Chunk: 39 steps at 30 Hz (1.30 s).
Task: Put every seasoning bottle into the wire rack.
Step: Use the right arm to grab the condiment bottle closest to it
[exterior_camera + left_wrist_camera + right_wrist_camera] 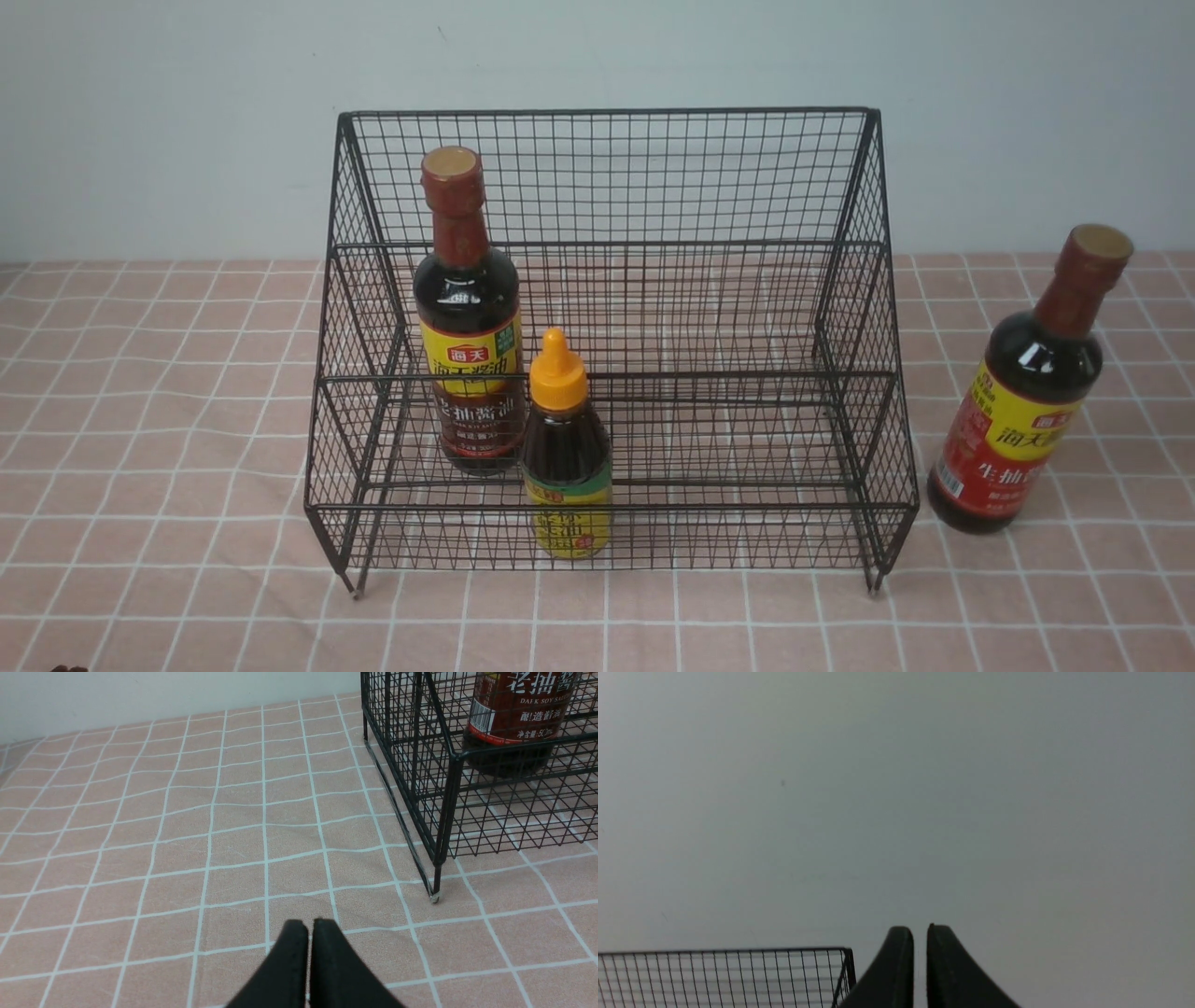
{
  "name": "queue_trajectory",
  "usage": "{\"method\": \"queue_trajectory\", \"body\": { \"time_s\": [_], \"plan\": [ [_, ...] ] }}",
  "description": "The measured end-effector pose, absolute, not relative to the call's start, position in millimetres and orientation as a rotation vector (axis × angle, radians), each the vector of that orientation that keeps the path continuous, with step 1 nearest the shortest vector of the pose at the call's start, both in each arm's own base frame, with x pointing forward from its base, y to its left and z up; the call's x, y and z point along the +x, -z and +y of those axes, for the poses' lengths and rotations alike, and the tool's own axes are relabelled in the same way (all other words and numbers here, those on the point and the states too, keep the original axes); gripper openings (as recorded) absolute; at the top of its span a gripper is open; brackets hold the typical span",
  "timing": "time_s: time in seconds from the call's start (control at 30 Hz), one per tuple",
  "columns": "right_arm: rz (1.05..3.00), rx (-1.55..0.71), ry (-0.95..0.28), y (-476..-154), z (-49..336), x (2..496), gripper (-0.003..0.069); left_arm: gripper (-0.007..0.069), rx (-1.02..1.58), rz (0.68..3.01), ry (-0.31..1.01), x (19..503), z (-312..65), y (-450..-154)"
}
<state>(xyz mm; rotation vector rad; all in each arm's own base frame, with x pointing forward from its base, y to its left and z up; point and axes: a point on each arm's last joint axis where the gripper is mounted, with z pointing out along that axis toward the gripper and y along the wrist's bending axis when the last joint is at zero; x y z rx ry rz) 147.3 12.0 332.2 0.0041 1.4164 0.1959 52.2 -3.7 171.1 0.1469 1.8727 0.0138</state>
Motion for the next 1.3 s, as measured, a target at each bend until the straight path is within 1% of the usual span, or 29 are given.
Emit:
{"method": "queue_trajectory", "body": {
  "time_s": [0.07,0.1,0.13,0.17,0.3,0.43,0.53,0.63,0.73,0.87,1.3],
  "plan": [
    [1.469,0.004,-0.193,-329,12,163,0.0077,-0.0007,0.147,1.873,-0.014,52,-4,-171],
    [1.513,0.005,-0.192,-325,13,178,0.0110,-0.0007,0.147,1.873,-0.014,52,-4,-171],
    [1.511,0.005,-0.192,-326,13,178,0.0115,-0.0007,0.147,1.873,-0.014,52,-4,-171],
    [1.538,0.014,-0.183,-322,13,188,0.0157,-0.0007,0.147,1.873,-0.014,52,-4,-171],
    [1.564,0.003,-0.206,-319,15,208,0.0269,-0.0007,0.147,1.873,-0.014,52,-4,-171],
    [1.614,0.050,-0.256,-312,16,231,0.0410,-0.0007,0.147,1.873,-0.014,52,-4,-171],
    [1.642,0.062,-0.277,-307,17,242,0.0465,-0.0007,0.147,1.873,-0.014,52,-4,-171],
    [1.668,0.024,-0.279,-301,20,253,0.0491,-0.0007,0.147,1.873,-0.014,52,-4,-171],
    [1.684,-0.026,-0.286,-297,23,258,0.0501,-0.0007,0.147,1.873,-0.014,52,-4,-171],
    [1.705,-0.062,-0.285,-293,25,260,0.0503,-0.0007,0.147,1.873,-0.014,52,-4,-171],
    [1.869,-0.075,-0.259,-256,25,278,0.0496,-0.0007,0.147,1.873,-0.014,52,-4,-171]
  ]
}}
